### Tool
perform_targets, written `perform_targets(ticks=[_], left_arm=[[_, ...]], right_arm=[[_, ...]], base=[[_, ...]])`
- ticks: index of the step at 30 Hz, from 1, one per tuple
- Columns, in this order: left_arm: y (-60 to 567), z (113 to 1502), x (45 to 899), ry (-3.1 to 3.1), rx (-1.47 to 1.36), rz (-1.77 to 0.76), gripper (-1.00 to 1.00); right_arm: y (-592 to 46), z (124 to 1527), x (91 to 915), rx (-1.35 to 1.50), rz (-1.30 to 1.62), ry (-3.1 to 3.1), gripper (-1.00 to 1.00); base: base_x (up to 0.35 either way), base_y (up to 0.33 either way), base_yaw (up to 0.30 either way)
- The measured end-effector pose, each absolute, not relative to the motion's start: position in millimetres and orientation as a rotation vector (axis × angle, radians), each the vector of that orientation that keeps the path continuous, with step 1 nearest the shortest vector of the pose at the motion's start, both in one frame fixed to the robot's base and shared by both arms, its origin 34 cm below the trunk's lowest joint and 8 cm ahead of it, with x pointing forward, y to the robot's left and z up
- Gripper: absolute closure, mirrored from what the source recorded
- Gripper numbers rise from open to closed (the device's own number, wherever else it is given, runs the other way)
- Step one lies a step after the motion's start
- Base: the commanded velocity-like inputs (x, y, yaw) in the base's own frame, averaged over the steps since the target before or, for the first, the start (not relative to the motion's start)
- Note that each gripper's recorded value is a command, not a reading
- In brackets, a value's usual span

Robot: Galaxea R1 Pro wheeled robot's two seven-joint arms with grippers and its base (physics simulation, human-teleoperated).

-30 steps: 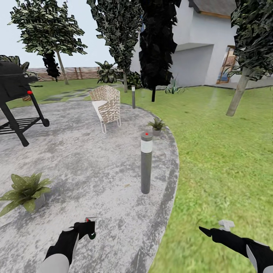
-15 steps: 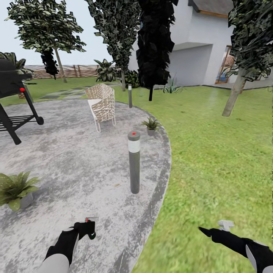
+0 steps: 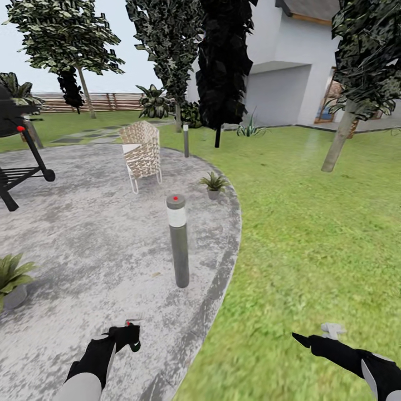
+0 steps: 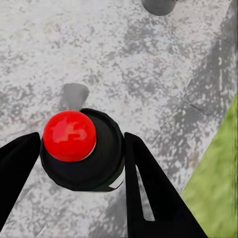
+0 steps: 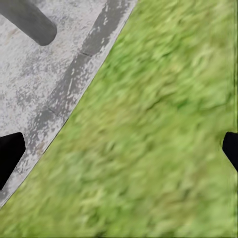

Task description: Pick up the pesticide atomizer in the garden and spray insectifuge to fully cover both potted plants in the garden.

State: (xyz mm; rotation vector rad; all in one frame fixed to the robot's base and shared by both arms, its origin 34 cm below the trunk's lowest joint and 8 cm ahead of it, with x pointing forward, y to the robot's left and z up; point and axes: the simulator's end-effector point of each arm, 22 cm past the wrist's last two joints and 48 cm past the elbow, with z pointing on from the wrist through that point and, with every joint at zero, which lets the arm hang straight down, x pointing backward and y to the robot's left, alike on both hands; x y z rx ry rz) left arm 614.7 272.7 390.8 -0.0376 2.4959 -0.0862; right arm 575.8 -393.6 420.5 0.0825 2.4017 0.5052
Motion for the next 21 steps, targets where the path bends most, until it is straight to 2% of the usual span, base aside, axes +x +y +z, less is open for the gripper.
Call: perform_targets(ticks=[21], left_arm=[[272.7, 390.7, 614.6, 2.496, -0.038, -0.086, 1.0]], right_arm=[[-393.5, 420.4, 575.8, 0.081, 0.505, 2.402, -1.0]], base=[[0.006, -0.322, 0.0]])
